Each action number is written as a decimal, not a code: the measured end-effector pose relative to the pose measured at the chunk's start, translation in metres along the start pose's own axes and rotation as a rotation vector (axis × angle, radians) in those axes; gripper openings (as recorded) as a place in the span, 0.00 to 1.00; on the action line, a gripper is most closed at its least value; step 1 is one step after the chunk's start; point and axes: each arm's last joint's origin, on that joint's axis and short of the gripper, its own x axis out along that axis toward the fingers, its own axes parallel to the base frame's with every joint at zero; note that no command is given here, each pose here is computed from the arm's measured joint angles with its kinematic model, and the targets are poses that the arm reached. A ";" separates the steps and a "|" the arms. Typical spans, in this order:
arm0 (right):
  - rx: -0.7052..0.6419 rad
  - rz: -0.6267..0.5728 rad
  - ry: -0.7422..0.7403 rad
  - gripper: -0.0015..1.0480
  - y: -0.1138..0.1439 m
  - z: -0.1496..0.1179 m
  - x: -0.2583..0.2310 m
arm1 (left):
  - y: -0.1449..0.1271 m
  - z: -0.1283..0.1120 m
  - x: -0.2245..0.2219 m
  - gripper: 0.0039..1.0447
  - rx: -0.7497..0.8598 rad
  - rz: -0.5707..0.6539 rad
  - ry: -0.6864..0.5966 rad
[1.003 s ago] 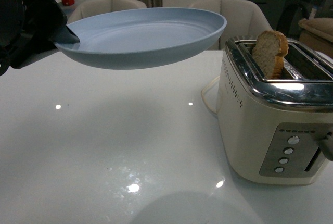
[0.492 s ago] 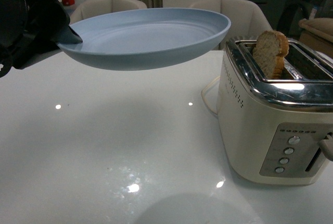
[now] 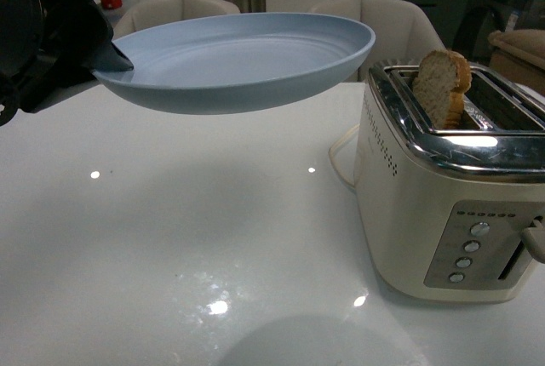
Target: Left arm holds plate, right arm toasts bread
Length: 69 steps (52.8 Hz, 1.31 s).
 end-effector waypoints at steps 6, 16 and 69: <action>0.000 0.000 0.005 0.02 0.000 -0.005 -0.003 | 0.000 0.000 0.000 0.02 0.000 0.000 0.000; 0.000 0.000 -0.002 0.02 0.000 -0.010 -0.007 | 0.000 0.000 0.000 0.02 0.000 0.001 0.000; -0.001 0.000 -0.004 0.05 0.000 -0.020 -0.022 | 0.000 0.000 0.000 0.02 0.000 -0.001 0.001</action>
